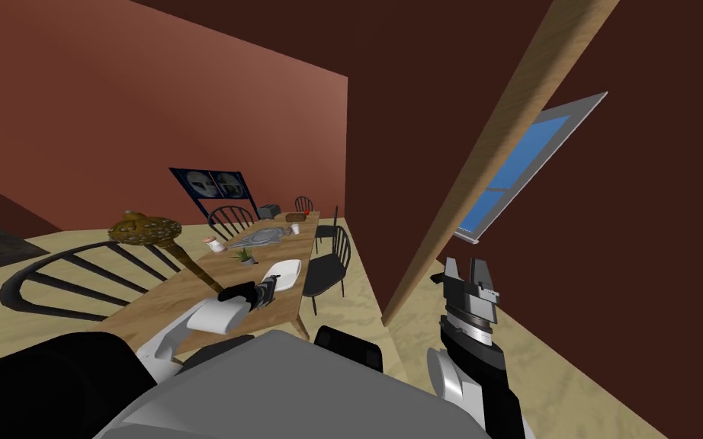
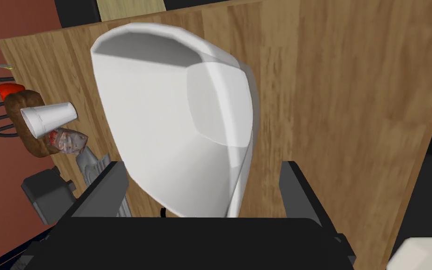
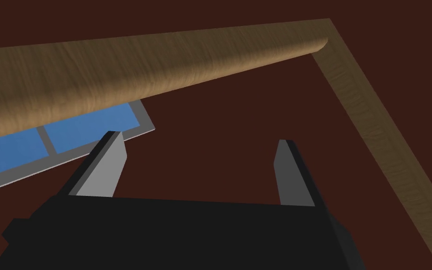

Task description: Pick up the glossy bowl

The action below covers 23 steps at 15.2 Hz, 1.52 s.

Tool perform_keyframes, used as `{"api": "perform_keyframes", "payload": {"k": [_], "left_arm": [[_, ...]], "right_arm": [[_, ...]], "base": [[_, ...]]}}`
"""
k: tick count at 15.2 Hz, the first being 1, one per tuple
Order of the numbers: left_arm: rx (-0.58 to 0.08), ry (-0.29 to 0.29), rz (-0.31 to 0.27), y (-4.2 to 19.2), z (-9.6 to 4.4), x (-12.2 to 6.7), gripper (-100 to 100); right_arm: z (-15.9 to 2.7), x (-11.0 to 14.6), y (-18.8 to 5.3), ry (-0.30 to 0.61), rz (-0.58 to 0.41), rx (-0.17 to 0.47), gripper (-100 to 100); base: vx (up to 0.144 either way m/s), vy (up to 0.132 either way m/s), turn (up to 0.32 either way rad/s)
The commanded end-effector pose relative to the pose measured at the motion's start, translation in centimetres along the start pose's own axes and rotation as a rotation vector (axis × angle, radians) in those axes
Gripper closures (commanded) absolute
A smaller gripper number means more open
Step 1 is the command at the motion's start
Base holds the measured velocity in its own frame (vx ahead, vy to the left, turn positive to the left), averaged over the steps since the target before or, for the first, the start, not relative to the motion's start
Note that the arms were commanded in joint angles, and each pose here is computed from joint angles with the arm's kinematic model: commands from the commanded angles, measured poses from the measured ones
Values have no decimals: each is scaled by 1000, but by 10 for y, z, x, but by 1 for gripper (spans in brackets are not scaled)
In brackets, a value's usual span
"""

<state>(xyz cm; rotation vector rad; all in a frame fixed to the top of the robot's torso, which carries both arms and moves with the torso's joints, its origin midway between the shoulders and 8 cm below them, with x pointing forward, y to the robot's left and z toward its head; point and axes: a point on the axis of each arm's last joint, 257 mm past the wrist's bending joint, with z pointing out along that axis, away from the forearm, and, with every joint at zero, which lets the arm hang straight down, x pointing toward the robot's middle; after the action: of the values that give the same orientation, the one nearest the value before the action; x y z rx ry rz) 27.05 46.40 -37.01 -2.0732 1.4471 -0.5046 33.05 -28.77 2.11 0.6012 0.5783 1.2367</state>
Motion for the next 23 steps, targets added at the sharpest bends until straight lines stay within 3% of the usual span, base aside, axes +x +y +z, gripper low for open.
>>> {"api": "perform_keyframes", "payload": {"k": [1,10,15,17,18,22,23], "left_arm": [[-61,-17,-19,17,1,-9,-100],[-227,-59,-75,62,-5,-31,-100],[-210,-62,-76,67,11,-33,-100],[-211,-62,-76,66,10,-32,-100],[-210,-62,-76,66,11,-33,100],[-209,-61,-74,65,11,-32,100],[-211,-60,-74,63,4,-32,100]], "right_arm": [[0,0,0,0,0,0,0],[0,0,0,0,0,0,0],[0,0,0,0,0,0,0],[0,0,0,0,0,0,0],[0,0,0,0,0,0,0],[0,0,0,0,0,0,0],[0,0,0,0,0,0,0]], "base": [[28,41,-107],[34,51,-91],[10,13,-27],[4,0,-12],[0,0,0],[1,0,-5],[-4,-3,26]]}}
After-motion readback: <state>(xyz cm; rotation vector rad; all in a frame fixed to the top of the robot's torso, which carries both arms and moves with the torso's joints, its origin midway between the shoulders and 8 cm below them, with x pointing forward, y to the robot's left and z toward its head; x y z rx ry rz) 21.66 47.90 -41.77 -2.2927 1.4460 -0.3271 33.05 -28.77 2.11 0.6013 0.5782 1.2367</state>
